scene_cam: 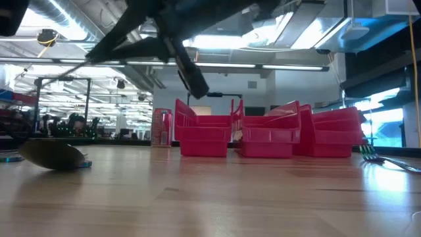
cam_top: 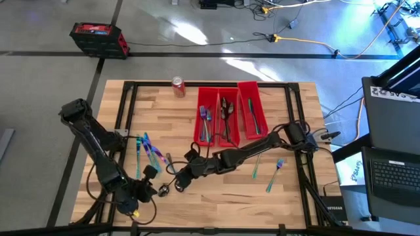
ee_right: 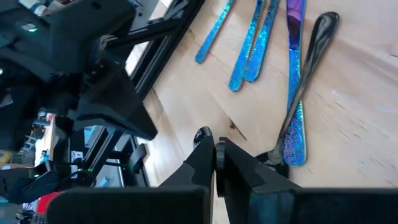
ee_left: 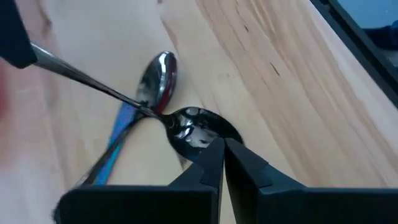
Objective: Sort silverware
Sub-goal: Put the black spoon into the center red bin
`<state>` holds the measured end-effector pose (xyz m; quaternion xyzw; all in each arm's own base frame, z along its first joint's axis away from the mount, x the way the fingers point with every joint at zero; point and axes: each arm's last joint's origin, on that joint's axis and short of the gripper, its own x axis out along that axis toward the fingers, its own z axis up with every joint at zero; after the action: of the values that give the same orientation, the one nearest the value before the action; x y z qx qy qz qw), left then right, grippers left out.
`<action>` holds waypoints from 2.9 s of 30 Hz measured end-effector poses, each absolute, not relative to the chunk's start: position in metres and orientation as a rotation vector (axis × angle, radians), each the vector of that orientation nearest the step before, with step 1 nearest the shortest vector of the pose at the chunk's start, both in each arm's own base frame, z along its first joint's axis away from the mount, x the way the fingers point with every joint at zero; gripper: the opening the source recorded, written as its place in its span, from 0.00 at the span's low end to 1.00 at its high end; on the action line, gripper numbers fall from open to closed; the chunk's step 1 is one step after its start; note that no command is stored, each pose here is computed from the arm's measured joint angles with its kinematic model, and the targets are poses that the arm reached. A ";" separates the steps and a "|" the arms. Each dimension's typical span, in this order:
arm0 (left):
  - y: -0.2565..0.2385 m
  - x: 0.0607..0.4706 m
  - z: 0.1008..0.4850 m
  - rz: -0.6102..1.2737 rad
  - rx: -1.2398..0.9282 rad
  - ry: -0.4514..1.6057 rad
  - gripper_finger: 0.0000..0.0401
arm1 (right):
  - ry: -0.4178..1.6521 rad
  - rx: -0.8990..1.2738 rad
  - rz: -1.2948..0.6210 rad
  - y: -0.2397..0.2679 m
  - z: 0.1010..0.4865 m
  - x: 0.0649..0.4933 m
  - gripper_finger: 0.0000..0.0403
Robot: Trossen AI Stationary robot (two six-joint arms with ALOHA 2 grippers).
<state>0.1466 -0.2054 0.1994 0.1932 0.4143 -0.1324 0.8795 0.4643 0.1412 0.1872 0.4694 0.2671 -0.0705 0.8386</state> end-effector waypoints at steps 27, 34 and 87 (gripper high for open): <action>-0.200 0.106 0.164 -0.061 0.281 0.686 0.00 | 0.555 0.811 -0.262 0.133 0.276 0.412 0.00; -0.203 0.106 0.161 -0.160 0.117 0.571 0.00 | 0.516 0.722 -0.357 0.138 0.304 0.383 0.00; -0.051 0.148 0.157 -0.435 -0.016 -0.021 0.00 | 0.273 0.330 -1.243 0.061 0.341 0.258 0.00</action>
<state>0.1476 -0.0515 0.1571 -0.0081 -0.0102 -0.2157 0.9764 0.2582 0.0610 0.3406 0.1535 0.1268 -0.5777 0.7916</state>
